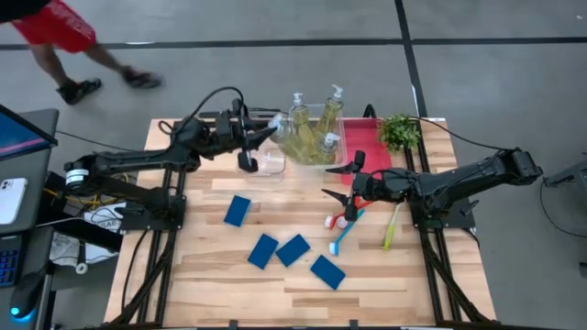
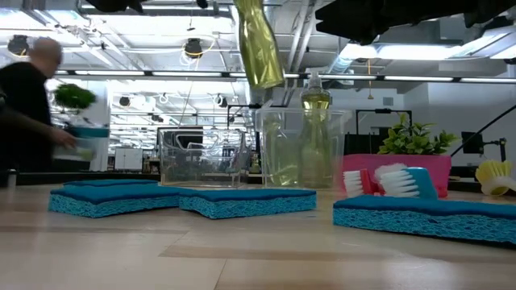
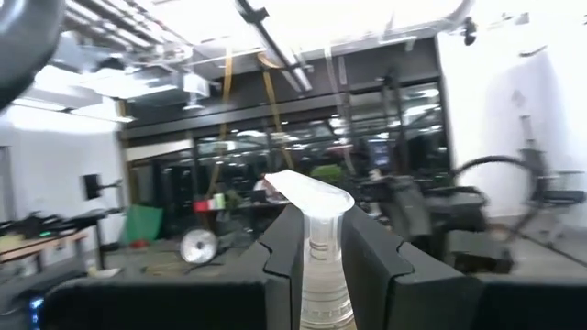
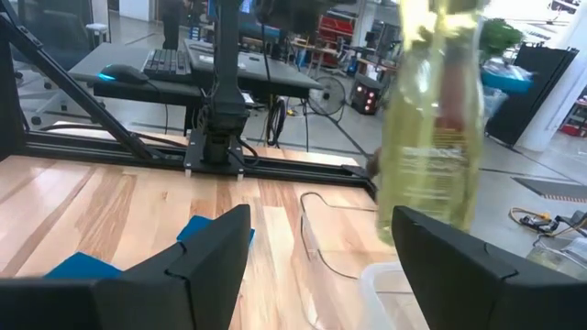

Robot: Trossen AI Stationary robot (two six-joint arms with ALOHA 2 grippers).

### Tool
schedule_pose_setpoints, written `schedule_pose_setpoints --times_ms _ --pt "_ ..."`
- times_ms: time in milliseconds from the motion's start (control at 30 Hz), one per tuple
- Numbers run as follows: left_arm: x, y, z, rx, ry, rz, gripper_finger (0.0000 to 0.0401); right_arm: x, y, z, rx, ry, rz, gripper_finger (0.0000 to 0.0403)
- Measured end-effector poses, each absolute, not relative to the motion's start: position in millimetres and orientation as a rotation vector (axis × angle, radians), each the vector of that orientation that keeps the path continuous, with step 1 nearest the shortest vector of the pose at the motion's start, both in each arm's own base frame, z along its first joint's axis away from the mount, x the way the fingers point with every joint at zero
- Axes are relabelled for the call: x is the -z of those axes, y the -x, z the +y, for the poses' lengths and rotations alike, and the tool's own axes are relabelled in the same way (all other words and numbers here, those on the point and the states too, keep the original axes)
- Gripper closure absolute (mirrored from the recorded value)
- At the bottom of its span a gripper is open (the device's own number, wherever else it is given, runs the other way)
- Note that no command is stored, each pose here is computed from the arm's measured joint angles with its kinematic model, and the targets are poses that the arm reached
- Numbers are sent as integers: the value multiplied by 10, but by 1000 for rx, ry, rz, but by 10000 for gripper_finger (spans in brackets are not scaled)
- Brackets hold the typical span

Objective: Pick & Place Kitchen Sink Supplies
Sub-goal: Put the transparent soap dispenser into the right transparent bin

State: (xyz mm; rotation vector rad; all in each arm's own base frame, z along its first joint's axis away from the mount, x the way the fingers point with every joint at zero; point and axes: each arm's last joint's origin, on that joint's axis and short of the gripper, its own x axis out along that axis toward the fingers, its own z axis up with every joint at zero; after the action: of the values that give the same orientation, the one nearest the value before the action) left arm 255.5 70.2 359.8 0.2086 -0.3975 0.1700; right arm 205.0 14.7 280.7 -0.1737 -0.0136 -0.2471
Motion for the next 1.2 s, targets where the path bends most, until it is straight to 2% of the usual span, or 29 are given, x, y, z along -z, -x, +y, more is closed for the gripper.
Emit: schedule_pose_setpoints --times_ms 267,500,933,1200 --pt "-3522 -2655 901 -228 -175 -421 348 -2809 -2050 147 247 174 -15 143" --pt "-3461 -2971 998 -213 -154 -382 348 -2809 -2050 147 247 174 -15 143" --pt "-3064 -3264 1118 -219 -49 -230 348 -2802 -2050 147 247 177 -8 143" --pt "-2799 -3266 1175 -357 17 -120 334 -2802 -2050 146 247 177 -8 143"
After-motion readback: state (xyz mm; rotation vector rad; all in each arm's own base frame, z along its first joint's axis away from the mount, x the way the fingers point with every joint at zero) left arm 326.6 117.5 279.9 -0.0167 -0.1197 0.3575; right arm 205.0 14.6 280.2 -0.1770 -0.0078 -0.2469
